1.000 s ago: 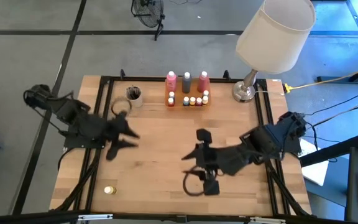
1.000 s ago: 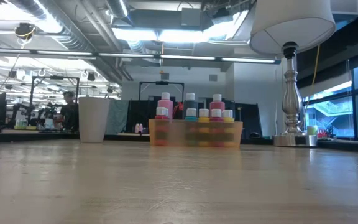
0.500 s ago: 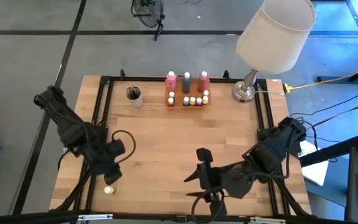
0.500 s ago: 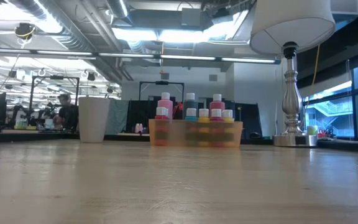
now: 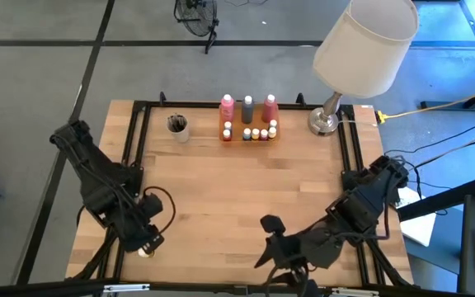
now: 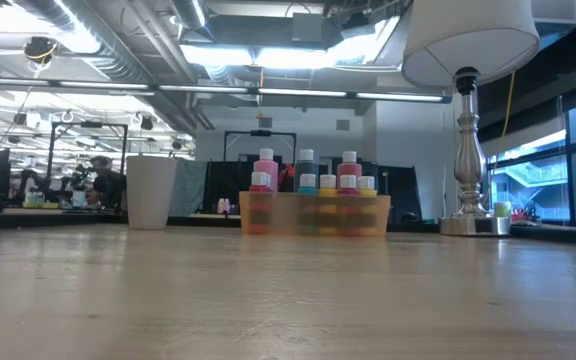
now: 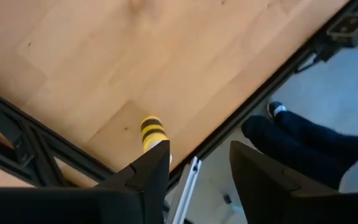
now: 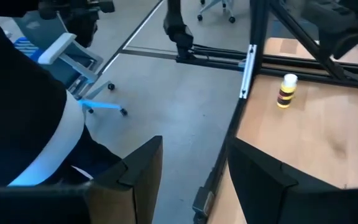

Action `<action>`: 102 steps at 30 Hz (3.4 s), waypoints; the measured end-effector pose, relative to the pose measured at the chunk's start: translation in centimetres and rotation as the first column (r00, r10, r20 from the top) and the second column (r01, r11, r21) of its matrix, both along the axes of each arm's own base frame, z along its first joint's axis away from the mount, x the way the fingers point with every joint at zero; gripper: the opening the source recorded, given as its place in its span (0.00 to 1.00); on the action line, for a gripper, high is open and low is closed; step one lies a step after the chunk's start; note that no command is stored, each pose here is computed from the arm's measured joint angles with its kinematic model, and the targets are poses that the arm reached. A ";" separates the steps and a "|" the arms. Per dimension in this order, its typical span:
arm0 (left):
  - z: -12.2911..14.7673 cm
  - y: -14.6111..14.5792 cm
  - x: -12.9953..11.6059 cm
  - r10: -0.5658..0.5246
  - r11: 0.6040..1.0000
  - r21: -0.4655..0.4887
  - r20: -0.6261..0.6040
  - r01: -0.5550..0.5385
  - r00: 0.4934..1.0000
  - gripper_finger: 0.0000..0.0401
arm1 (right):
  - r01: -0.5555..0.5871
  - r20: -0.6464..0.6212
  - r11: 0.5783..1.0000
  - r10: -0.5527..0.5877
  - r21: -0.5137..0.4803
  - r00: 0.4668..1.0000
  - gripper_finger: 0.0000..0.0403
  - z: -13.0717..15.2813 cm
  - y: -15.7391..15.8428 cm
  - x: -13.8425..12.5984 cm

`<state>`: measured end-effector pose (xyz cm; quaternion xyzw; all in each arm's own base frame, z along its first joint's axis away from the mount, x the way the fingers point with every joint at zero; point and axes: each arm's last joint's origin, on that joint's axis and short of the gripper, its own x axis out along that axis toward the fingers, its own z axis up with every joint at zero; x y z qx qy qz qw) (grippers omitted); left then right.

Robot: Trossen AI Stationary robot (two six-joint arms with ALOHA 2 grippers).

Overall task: Pick & Place Paint Supplies
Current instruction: Put the light yellow paint bottle into the orange bin

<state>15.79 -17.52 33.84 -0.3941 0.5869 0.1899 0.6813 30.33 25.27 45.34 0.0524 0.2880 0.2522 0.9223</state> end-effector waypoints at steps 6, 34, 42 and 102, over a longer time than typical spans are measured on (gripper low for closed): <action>-0.6 -0.9 -0.1 0.037 0.999 0.031 0.004 -0.037 0.999 0.53 | -0.028 0.017 1.000 0.028 0.007 0.999 0.45 0.2 0.7 -0.5; -6.0 -6.6 0.2 0.175 0.984 0.057 -0.340 -0.166 0.924 0.61 | -0.077 0.043 0.996 0.079 -0.055 0.996 0.45 0.1 1.0 -0.9; -8.2 -7.7 1.1 0.155 0.986 0.115 -0.361 -0.121 0.920 0.61 | -0.077 0.032 0.995 0.079 -0.064 0.996 0.45 0.0 1.0 -1.0; -14.1 -7.7 1.1 0.148 0.986 0.129 -0.366 -0.107 0.919 0.52 | -0.085 -0.003 0.994 0.085 -0.065 0.996 0.45 -1.0 1.8 -0.6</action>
